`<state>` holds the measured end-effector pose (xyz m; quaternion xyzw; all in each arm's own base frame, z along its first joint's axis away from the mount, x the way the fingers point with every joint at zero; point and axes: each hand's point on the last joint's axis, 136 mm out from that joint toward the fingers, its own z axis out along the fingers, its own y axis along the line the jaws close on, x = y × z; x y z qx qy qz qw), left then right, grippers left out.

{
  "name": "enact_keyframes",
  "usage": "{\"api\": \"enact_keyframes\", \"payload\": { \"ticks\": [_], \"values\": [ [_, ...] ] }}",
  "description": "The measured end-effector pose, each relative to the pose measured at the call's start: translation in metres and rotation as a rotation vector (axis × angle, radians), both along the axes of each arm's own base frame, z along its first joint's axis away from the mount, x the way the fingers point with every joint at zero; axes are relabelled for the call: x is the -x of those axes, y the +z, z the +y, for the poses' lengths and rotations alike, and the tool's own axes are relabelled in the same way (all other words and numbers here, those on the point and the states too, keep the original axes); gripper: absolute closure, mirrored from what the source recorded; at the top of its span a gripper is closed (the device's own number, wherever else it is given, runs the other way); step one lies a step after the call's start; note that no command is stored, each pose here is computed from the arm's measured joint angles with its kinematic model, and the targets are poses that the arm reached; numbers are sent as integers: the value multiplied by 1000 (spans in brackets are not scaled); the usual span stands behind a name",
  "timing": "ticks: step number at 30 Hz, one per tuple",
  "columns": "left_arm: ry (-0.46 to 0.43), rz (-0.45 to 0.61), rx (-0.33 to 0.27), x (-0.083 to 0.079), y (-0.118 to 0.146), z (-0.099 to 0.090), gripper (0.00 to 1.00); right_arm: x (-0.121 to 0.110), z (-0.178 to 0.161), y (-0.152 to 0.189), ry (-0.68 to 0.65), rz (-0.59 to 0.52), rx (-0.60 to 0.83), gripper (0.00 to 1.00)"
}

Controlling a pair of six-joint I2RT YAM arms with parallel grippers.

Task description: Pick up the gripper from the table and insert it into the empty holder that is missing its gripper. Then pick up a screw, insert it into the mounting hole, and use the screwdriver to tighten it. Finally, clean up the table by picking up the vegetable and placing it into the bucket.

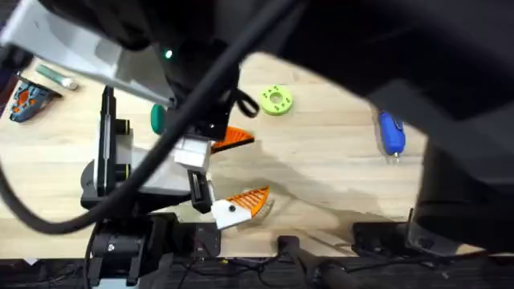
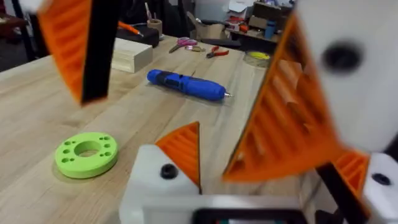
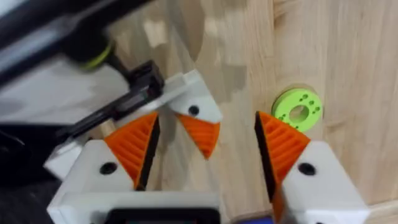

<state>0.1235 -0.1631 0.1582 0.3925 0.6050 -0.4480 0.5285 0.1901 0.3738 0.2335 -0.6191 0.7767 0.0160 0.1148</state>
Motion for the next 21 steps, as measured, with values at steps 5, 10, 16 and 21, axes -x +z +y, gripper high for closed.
{"api": "enact_keyframes", "payload": {
  "ticks": [5,10,16,21],
  "values": [
    [0,0,0,0,0,0,14,5,-28,36,-107,11,-62,133],
    [0,0,0,0,0,0,13,-18,-55,65,-300,-4,-158,133],
    [0,-1,0,0,0,0,15,-39,-83,73,-494,-9,-188,133],
    [0,-1,0,0,0,0,15,-40,-117,59,-622,-47,-106,99]
  ]
}}
